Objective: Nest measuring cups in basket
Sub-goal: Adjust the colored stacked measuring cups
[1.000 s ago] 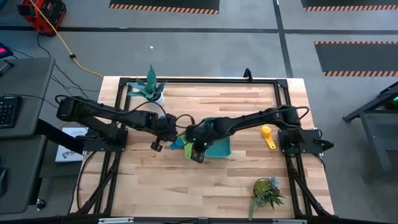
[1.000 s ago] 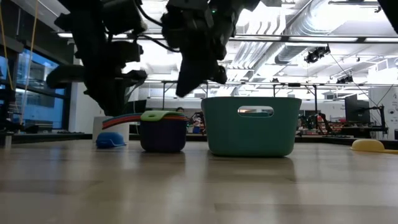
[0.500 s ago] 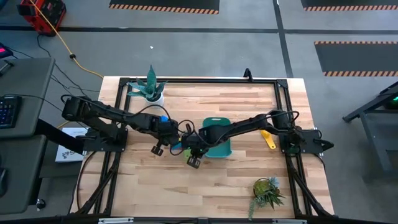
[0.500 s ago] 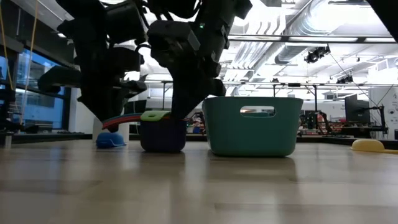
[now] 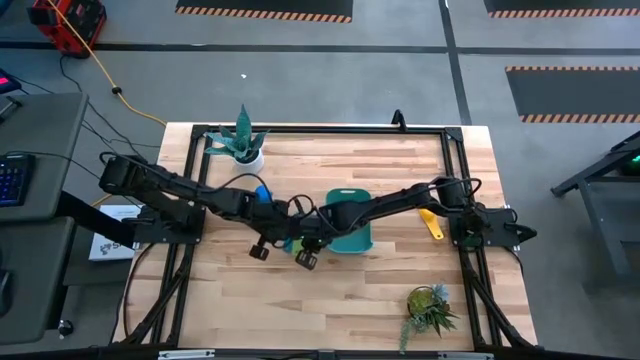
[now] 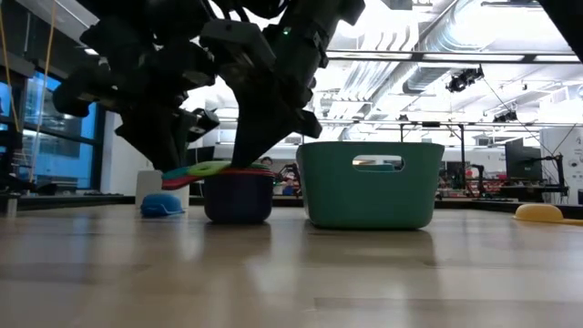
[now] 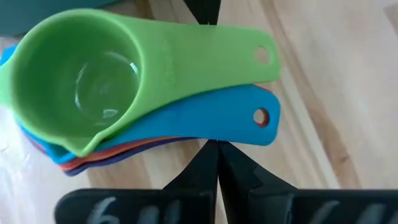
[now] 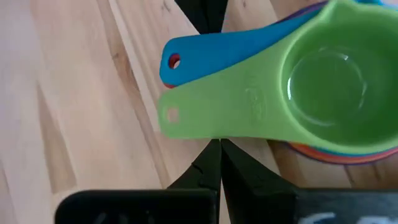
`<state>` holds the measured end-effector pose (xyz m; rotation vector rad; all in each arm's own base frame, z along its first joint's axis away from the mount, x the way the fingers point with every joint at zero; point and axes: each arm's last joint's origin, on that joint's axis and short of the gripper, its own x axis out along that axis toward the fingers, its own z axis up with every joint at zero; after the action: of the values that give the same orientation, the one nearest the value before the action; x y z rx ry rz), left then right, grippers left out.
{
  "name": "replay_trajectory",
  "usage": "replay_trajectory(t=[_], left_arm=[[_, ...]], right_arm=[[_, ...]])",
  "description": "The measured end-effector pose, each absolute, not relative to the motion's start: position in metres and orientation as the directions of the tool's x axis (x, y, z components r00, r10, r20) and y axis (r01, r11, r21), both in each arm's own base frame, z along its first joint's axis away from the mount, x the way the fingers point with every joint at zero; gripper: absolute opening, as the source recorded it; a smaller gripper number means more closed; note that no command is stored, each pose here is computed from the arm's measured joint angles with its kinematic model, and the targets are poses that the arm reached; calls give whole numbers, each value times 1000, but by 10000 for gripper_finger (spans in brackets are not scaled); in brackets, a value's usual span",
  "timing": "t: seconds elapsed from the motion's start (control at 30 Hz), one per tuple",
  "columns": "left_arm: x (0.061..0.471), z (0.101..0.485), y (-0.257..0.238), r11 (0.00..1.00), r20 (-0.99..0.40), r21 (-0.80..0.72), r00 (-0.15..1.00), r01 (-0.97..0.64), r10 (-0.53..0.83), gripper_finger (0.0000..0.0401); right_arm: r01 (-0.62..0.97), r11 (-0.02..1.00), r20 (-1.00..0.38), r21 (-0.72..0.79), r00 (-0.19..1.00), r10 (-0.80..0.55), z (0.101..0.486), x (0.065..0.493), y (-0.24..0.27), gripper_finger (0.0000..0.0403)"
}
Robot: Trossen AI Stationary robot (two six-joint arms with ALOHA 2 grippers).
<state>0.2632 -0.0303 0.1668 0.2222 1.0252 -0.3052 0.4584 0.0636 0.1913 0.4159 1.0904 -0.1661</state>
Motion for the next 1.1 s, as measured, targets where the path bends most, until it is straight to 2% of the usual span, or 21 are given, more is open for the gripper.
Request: replay_trajectory(t=[0.77, 1.1], left_arm=[[264, 168, -42, 952, -847, -18, 501, 305, -176, 0], [249, 182, -37, 957, -847, 7, 511, 289, -148, 0]], right_arm=[[364, 894, -878, 262, 473, 65, 192, 459, 64, 0], [296, 930, -876, 218, 480, 52, 205, 455, 61, 0]])
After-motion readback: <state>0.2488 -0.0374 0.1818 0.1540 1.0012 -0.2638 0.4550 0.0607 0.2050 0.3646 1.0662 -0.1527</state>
